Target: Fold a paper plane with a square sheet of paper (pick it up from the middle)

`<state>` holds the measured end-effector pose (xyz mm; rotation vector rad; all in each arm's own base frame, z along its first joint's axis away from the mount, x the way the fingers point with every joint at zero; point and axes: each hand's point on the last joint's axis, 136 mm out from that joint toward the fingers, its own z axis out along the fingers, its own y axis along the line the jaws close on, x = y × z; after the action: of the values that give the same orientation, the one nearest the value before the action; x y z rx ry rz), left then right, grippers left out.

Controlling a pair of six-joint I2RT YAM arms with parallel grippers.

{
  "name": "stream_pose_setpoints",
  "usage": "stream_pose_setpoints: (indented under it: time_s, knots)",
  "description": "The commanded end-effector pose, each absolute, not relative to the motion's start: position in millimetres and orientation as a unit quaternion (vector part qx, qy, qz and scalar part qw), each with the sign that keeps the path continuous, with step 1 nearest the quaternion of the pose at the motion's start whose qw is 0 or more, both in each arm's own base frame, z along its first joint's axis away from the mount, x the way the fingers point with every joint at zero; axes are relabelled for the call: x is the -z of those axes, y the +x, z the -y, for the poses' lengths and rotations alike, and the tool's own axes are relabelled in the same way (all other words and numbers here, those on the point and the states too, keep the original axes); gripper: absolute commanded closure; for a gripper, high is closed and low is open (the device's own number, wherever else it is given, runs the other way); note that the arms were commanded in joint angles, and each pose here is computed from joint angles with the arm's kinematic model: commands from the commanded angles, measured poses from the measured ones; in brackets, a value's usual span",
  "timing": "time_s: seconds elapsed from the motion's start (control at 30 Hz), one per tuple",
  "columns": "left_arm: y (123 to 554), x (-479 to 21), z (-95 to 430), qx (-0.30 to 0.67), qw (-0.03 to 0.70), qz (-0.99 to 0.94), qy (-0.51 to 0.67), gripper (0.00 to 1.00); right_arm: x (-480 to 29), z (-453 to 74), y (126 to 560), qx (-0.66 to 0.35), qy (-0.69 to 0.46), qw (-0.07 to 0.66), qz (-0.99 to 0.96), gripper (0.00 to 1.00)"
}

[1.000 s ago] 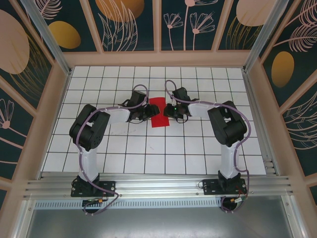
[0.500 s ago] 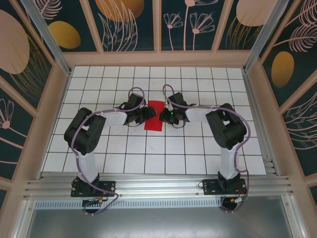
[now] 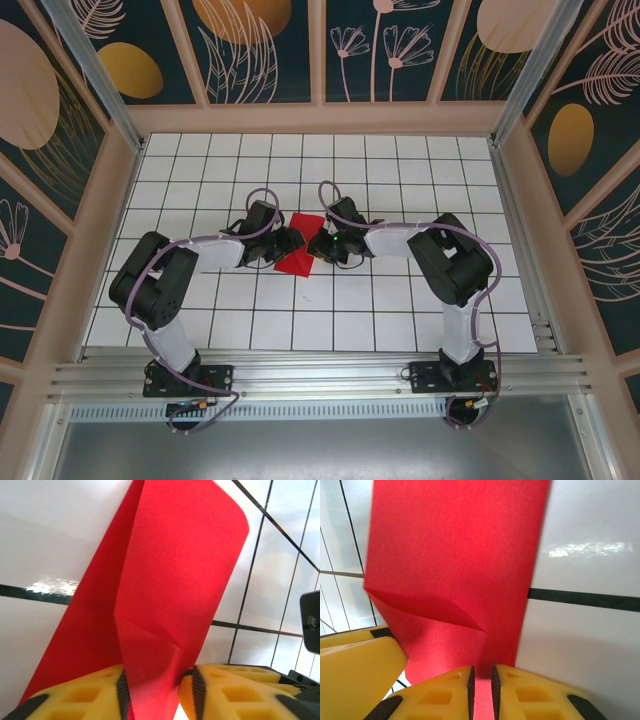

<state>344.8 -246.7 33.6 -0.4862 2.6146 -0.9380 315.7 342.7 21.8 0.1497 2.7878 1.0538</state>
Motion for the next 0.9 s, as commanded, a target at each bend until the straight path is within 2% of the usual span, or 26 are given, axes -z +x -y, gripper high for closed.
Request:
stream_pose_setpoints:
  time_s: [0.0, 0.4, 0.6, 0.73, 0.87]
  knots:
    - [346, -37, 252, 0.354, 0.164, -0.905, -0.169, 0.66, -7, -341, 300, -0.344, 0.057, 0.047, -0.936, 0.81]
    - [340, -40, 253, 0.378, 0.197, -0.895, -0.128, 0.72, -11, -338, 303, -0.355, 0.064, 0.045, -0.932, 0.81]
    - [341, -41, 251, 0.379, 0.216, -0.893, -0.114, 0.82, -24, -334, 310, -0.369, 0.066, 0.057, -0.925, 0.80]
    - [345, -45, 249, 0.376, 0.237, -0.890, -0.102, 0.90, -53, -331, 322, -0.392, 0.056, 0.094, -0.913, 0.76]
    - [351, -57, 248, 0.366, 0.266, -0.888, -0.081, 0.97, -91, -309, 338, -0.385, 0.057, 0.168, -0.905, 0.66]
